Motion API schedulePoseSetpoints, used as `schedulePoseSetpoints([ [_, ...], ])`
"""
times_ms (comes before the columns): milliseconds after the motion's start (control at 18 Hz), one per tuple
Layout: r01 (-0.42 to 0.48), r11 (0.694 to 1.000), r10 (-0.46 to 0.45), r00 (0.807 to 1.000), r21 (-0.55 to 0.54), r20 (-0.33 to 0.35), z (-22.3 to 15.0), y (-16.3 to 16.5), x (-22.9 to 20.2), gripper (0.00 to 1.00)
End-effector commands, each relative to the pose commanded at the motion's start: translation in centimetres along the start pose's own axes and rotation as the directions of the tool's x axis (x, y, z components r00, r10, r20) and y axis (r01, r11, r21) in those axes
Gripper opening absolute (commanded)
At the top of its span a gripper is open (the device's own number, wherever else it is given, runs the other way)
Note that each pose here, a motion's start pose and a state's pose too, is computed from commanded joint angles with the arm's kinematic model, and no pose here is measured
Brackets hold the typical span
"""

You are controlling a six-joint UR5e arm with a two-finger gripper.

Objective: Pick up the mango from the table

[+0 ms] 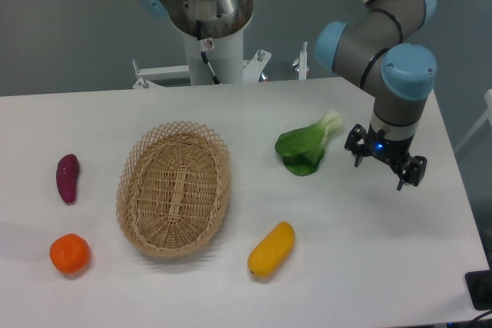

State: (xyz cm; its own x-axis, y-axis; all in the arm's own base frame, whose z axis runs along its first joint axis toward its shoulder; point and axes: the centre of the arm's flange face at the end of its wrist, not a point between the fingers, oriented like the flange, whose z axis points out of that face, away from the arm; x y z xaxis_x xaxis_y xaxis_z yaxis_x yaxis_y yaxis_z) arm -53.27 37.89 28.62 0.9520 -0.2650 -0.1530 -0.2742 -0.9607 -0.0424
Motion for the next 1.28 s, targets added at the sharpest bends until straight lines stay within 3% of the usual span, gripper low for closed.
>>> schedulePoseSetpoints([
  [556,0.008,1.0,-0.008,1.0,0.009,-0.014,0.5,-0.7,0.6,1.0],
  [833,0.035,0.997,-0.032,0.999,0.066,-0.033,0.5,-1.8,1.4,1.0],
  [1278,0.103,0.991,-0.095,0.991,0.083,-0.09,2.0,-8.2,5.2,1.0],
])
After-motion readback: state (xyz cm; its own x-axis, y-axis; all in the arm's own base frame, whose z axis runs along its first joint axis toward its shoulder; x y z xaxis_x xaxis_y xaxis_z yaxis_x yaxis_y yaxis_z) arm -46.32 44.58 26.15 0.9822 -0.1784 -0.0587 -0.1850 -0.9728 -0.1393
